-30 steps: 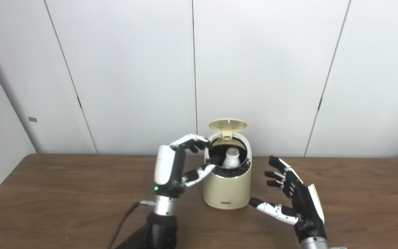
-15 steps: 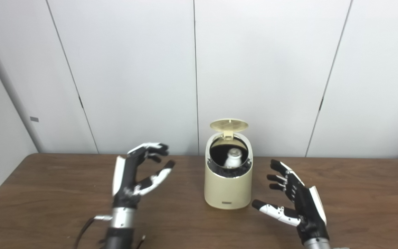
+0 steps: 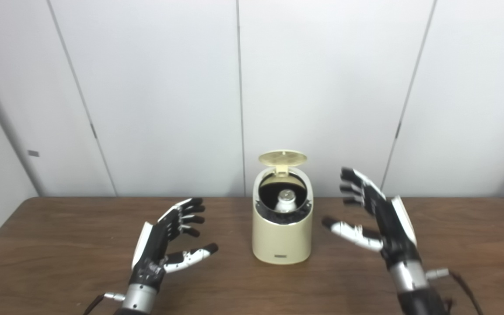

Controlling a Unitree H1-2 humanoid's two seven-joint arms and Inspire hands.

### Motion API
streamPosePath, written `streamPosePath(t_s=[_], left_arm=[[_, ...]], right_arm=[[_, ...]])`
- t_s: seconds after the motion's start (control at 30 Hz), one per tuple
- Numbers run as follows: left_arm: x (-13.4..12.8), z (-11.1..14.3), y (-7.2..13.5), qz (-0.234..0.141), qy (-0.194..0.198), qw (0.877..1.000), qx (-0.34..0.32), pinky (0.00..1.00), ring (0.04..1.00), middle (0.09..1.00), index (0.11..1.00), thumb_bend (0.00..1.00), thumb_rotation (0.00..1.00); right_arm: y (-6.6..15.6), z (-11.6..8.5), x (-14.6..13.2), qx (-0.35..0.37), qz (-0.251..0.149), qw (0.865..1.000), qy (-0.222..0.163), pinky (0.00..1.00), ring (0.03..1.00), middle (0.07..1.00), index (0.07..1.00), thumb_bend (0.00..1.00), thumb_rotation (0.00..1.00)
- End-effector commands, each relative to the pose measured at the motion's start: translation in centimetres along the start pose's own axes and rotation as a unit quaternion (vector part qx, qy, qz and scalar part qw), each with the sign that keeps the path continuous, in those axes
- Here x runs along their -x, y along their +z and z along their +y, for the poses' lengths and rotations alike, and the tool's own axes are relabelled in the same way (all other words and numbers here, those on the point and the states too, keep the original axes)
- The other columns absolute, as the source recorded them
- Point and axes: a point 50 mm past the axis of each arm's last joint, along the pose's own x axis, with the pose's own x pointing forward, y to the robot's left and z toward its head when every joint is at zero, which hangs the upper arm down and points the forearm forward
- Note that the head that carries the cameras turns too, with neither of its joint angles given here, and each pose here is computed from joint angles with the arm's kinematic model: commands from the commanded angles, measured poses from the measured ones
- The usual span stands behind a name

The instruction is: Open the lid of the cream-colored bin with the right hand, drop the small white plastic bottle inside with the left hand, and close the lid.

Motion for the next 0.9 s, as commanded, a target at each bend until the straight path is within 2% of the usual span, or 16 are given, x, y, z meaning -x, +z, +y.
streamPosePath(t_s=[0.0,0.07,0.13,0.3,0.47,0.7,0.87], left_arm=[[-0.9,0.0,0.8,-0.019,-0.005,1.000,-0.002,0.59,0.707,0.780,0.813,0.75,0.00],[-0.9,-0.2,0.6,-0.018,-0.009,1.000,-0.005,0.60,0.708,0.779,0.815,0.76,0.00],[-0.9,-0.3,0.4,-0.017,-0.014,1.000,-0.009,0.61,0.713,0.779,0.816,0.77,0.00],[-1.0,-0.7,0.1,-0.013,-0.022,1.000,-0.007,0.62,0.720,0.780,0.810,0.78,0.00],[-0.9,-1.0,-0.1,-0.013,-0.023,1.000,-0.008,0.62,0.722,0.774,0.806,0.77,0.00],[-1.0,-0.8,-0.2,-0.012,-0.018,1.000,-0.004,0.62,0.722,0.783,0.814,0.76,0.00],[-1.0,-0.8,-0.1,-0.009,-0.014,1.000,-0.003,0.62,0.723,0.790,0.816,0.76,0.00]], right_arm=[[3.3,-1.2,-3.2,0.026,-0.057,0.998,0.007,0.69,0.798,0.860,0.843,0.58,0.47],[4.4,-1.7,-4.7,0.055,-0.057,0.997,0.020,0.68,0.794,0.856,0.834,0.59,0.52],[5.4,-2.2,-5.9,0.086,-0.052,0.994,0.036,0.71,0.798,0.857,0.837,0.60,0.61],[7.6,-2.9,-8.6,0.142,-0.051,0.986,0.069,0.74,0.829,0.872,0.845,0.63,0.69],[9.8,-2.9,-10.6,0.189,-0.066,0.973,0.112,0.77,0.869,0.881,0.864,0.63,0.77],[10.8,-2.4,-11.9,0.224,-0.079,0.960,0.148,0.87,0.967,0.915,0.877,0.72,0.91],[11.0,-2.0,-11.9,0.226,-0.088,0.958,0.154,0.87,0.948,0.891,0.847,0.73,0.91]])
